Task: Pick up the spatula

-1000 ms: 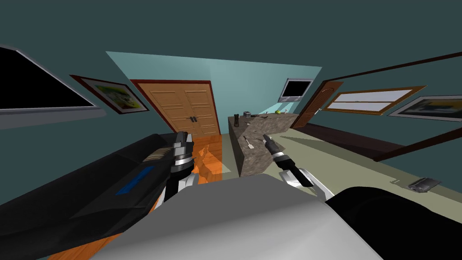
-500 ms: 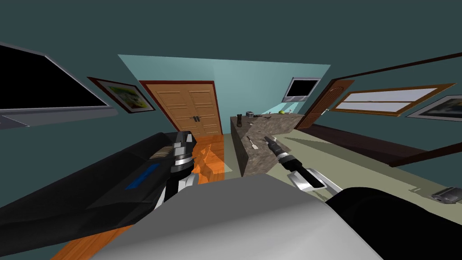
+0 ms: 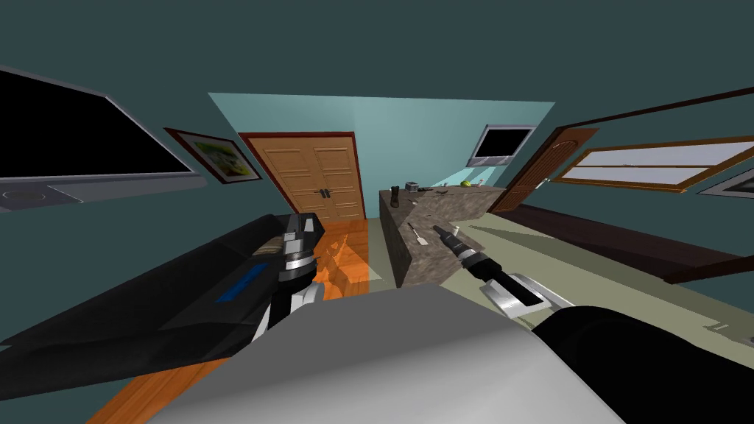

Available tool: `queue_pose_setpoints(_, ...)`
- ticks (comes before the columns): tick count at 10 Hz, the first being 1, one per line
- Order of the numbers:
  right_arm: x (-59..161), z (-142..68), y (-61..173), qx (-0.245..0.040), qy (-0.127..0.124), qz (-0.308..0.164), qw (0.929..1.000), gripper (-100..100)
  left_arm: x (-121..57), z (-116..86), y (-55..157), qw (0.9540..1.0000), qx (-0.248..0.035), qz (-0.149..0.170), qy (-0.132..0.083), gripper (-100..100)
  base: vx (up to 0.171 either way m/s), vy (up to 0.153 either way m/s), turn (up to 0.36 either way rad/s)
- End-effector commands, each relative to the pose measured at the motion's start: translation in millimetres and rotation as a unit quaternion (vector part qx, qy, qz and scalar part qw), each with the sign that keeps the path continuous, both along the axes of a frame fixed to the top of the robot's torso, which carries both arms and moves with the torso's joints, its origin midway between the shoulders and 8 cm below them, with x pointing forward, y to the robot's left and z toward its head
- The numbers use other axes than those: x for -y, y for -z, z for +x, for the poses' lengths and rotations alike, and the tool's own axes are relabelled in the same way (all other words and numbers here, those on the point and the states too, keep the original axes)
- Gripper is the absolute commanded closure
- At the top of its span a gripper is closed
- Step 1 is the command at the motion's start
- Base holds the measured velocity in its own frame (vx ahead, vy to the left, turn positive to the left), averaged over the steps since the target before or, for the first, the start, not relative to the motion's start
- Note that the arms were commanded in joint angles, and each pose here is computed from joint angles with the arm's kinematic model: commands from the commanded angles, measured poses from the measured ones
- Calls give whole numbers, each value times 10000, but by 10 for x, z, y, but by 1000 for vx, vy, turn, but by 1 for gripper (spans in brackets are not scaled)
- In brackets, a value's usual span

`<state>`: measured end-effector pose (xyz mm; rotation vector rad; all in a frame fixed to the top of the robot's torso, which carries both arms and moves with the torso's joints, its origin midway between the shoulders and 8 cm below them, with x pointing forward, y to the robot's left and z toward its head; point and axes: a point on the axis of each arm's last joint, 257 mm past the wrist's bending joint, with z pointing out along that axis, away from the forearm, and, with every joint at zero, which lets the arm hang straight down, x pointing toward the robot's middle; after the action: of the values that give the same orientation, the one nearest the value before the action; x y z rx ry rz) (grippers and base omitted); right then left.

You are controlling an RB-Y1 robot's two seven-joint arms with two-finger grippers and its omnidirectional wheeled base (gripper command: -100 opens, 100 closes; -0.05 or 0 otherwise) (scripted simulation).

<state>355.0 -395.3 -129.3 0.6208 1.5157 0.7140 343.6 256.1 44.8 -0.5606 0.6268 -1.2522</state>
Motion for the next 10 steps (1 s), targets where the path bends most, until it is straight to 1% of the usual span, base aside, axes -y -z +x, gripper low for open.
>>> queue_pose_setpoints(1, 114, -68, 106, -276, 26, -219, 9994, -100, 0, 0, 0, 10000, 0, 0, 0, 0, 34, 61, 97)
queue_pose_setpoints(2, 99, -55, 98, -297, -35, -284, 9991, -100, 0, 0, 0, 10000, 0, 0, 0, 0, 31, 51, 34)
queue_pose_setpoints(3, 209, -118, 198, -542, 17, -434, 9976, -100, 0, 0, 0, 10000, 0, 0, 0, 0, 37, 56, 72)
queue_pose_setpoints(4, 191, -102, 189, -565, -54, -509, 9971, -100, 0, 0, 0, 10000, 0, 0, 0, 0, 32, 39, 42)
queue_pose_setpoints(5, 303, -173, 295, -820, -2, -649, 9945, -100, 0, 0, 0, 10000, 0, 0, 0, 0, 33, 45, 88)
queue_pose_setpoints(6, 283, -154, 285, -844, -78, -727, 9938, -100, 0, 0, 0, 10000, 0, 0, 0, 0, 35, 34, 44)
queue_pose_setpoints(7, 396, -235, 397, -1108, -29, -859, 9901, -100, 0, 0, 0, 10000, 0, 0, 0, 0, 53, 46, 94)
queue_pose_setpoints(8, 375, -214, 388, -1131, -106, -936, 9891, -100, 0, 0, 0, 10000, 0, 0, 0, 0, 50, 35, 45)
queue_pose_setpoints(9, 488, -302, 504, -1404, -65, -1063, 9843, -100, 0, 0, 0, 10000, 0, 0, 0, 0, 55, 35, 93)
queue_pose_setpoints(10, 467, -282, 496, -1425, -138, -1135, 9832, -100, 0, 0, 0, 10000, 0, 0, 0, 0, 42, 24, 52)
